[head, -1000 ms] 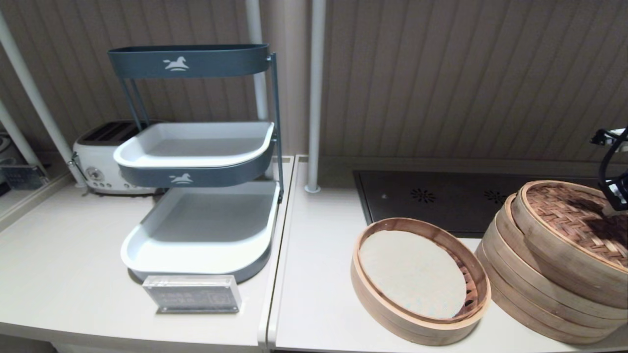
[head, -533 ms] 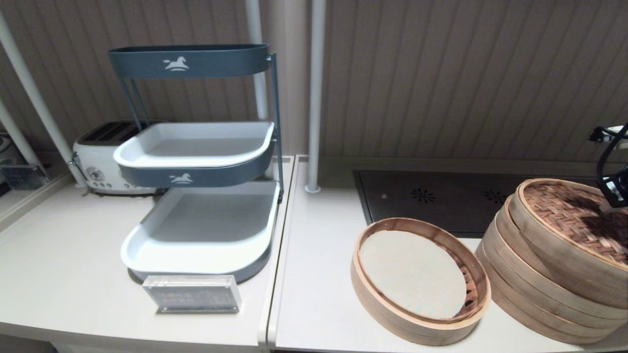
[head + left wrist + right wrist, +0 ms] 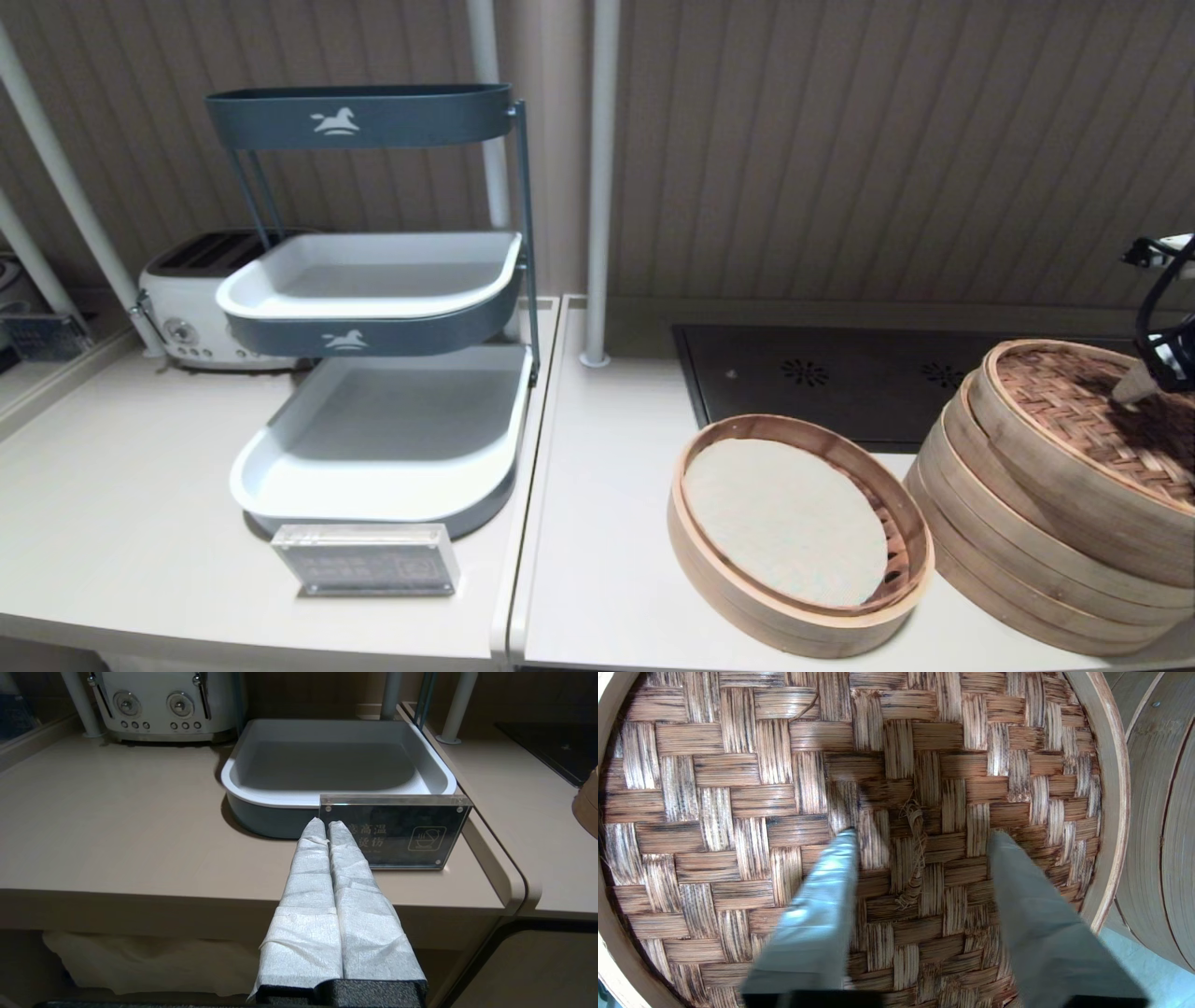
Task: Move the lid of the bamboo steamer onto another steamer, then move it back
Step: Put the steamer, then pick up the steamer
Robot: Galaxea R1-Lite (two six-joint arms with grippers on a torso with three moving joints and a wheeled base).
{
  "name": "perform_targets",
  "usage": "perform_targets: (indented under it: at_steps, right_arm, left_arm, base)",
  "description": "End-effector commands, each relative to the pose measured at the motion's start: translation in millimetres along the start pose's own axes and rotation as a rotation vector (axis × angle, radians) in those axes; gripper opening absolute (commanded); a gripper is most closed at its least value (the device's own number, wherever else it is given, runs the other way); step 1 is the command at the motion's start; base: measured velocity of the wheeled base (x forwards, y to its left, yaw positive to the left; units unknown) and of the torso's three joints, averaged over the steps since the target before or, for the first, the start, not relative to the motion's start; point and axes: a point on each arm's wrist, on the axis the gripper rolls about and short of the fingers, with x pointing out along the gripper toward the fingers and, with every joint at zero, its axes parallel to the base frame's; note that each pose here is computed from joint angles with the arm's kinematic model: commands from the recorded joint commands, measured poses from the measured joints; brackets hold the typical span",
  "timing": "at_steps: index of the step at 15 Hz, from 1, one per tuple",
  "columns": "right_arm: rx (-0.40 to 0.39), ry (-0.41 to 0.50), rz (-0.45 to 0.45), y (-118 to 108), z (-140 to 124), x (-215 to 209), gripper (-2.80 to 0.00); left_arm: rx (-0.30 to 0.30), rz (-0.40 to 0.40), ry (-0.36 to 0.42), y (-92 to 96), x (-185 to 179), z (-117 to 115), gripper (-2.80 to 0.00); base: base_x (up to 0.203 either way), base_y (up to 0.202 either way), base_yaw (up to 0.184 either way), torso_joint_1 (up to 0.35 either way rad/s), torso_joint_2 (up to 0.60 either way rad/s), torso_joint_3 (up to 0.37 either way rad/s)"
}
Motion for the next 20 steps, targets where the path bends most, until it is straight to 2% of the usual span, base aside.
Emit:
perform_targets:
  at_steps: [1,5,7,8,10,13,17,20]
  right_arm:
    - [0.000,-0.010,-0.004,-0.3,0.0,-5.0,0.00]
    - [0.005,-0.101,-0.025,0.3,-1.7,-40.7,0.00]
    - [0.000,-0.190,-0.005,5.8,-10.3,-76.0,0.00]
    - [-0.001,-0.225,0.016,8.8,-16.1,-89.8,-2.80]
    - [-0.003,-0.258,0.043,14.3,-30.0,-107.8,-2.80]
    - [-0.009,-0.322,0.070,27.1,-66.3,-142.6,-2.80]
    - [-0.025,-0.427,0.087,49.6,-130.8,-185.6,-2.80]
    - [-0.053,-0.455,0.120,70.2,-183.7,-193.1,-2.80]
  left_arm:
    - [0.000,0.000,0.025,0.0,1.6,-7.7,-2.80]
    - [0.000,0.000,0.025,0.0,1.6,-7.7,-2.80]
    - [0.000,0.000,0.025,0.0,1.6,-7.7,-2.80]
    - [0.000,0.000,0.025,0.0,1.6,-7.7,-2.80]
    - [0.000,0.000,0.025,0.0,1.6,-7.7,-2.80]
    - [0.000,0.000,0.025,0.0,1.6,-7.7,-2.80]
    - [0.000,-0.002,0.025,-0.1,1.6,-7.7,-2.80]
    - [0.000,0.000,0.025,0.0,1.6,-7.7,-2.80]
  base:
    - [0.000,0.000,0.000,0.000,0.00,0.000]
    - [0.000,0.000,0.000,0.000,0.00,0.000]
    - [0.000,0.000,0.000,0.000,0.00,0.000]
    - [0.000,0.000,0.000,0.000,0.00,0.000]
    - [0.000,0.000,0.000,0.000,0.00,0.000]
    - [0.000,0.000,0.000,0.000,0.00,0.000]
    - [0.000,0.000,0.000,0.000,0.00,0.000]
    - [0.000,0.000,0.000,0.000,0.00,0.000]
